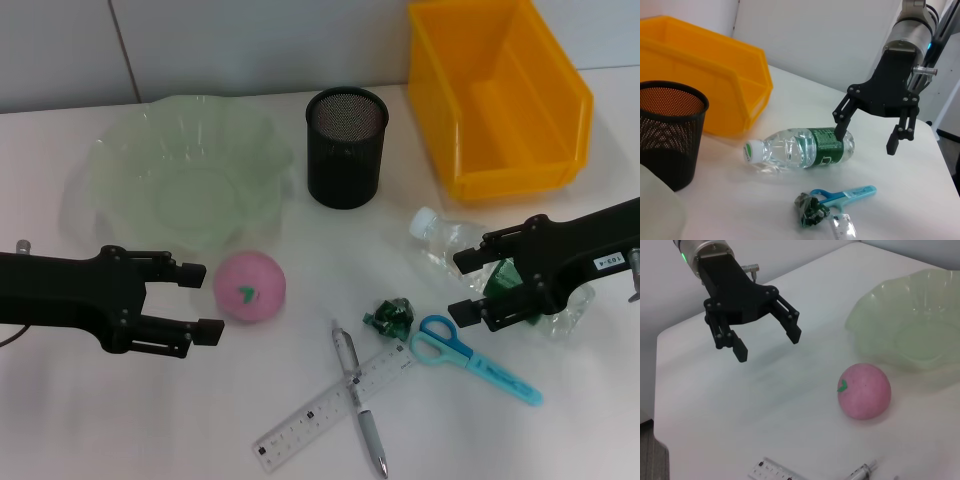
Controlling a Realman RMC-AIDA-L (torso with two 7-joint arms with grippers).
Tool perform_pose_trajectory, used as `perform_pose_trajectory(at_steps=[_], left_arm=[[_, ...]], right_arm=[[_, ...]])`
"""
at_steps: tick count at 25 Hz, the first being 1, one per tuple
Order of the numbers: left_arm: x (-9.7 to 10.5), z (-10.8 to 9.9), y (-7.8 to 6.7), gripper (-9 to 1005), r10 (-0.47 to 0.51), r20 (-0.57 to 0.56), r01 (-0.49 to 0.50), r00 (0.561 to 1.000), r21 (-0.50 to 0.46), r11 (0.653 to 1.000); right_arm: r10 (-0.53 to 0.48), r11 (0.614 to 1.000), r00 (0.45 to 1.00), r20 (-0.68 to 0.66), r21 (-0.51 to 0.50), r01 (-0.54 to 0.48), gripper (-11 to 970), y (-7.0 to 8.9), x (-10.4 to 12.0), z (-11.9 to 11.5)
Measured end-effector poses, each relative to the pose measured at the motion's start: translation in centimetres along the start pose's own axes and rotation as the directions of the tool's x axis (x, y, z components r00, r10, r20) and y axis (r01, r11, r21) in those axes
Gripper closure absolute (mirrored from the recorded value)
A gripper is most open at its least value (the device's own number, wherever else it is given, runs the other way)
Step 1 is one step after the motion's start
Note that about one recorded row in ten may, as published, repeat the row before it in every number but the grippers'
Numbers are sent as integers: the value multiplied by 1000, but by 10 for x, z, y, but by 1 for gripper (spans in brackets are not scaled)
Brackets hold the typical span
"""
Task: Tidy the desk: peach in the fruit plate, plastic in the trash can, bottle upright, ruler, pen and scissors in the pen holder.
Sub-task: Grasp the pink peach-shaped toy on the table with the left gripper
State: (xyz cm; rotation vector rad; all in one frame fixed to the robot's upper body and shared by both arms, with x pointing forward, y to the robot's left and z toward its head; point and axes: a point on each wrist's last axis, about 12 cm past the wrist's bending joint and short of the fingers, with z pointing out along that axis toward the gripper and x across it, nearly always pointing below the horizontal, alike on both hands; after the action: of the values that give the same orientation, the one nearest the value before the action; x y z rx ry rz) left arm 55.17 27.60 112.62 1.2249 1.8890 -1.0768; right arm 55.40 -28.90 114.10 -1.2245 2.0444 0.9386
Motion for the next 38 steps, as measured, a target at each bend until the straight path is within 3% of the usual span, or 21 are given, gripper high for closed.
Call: perform_pose_trajectory(at_steps=[27, 32, 38], left_arm=[[-2, -1, 1, 164, 3, 14, -3, 1000, -5, 1000], [-10, -4, 3, 164, 35, 8, -35, 999, -14, 999], [-35, -7, 5, 165, 140, -82, -141, 987, -14, 990]], right_arm=[[-6, 1000, 1000, -2, -3, 6, 162, 0, -2, -1], [6, 1000, 1000, -30, -9, -6, 161, -1, -3, -4], [2, 1000, 997, -71, -10, -3, 161, -4, -8, -5]])
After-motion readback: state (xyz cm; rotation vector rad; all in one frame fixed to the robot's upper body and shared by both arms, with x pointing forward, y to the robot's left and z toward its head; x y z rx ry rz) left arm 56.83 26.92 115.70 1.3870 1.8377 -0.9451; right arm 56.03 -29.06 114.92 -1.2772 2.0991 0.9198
